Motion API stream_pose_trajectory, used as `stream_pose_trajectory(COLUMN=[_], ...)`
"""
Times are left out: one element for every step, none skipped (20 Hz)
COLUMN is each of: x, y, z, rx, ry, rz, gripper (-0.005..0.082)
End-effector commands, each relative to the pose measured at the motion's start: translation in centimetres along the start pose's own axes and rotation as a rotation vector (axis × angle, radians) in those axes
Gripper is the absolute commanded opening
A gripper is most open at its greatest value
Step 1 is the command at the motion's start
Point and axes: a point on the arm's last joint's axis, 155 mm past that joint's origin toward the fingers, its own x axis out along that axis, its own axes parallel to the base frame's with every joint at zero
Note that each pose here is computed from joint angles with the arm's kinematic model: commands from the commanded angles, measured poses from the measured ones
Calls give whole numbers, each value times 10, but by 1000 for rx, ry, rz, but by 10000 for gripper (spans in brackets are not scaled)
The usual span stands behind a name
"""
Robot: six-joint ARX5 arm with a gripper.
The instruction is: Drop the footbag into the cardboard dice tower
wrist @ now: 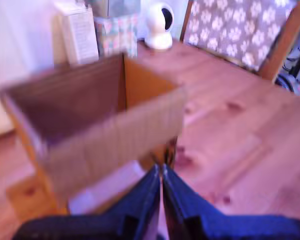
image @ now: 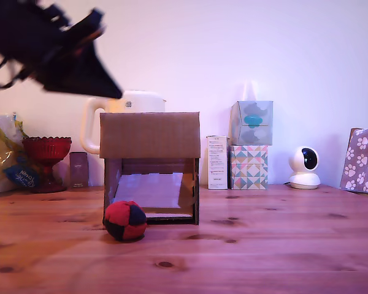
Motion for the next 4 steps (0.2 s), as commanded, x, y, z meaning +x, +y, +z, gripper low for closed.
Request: stream_pose_trajectory(x=[-4, -7, -10, -13], y=[2, 4, 5, 5], z=[-20, -29, -38, -46], rx=[-24, -41, -59, -78], ry=[25, 38, 50, 59], rz=[6, 13, 18, 21], gripper=[-24, -24, -24, -24])
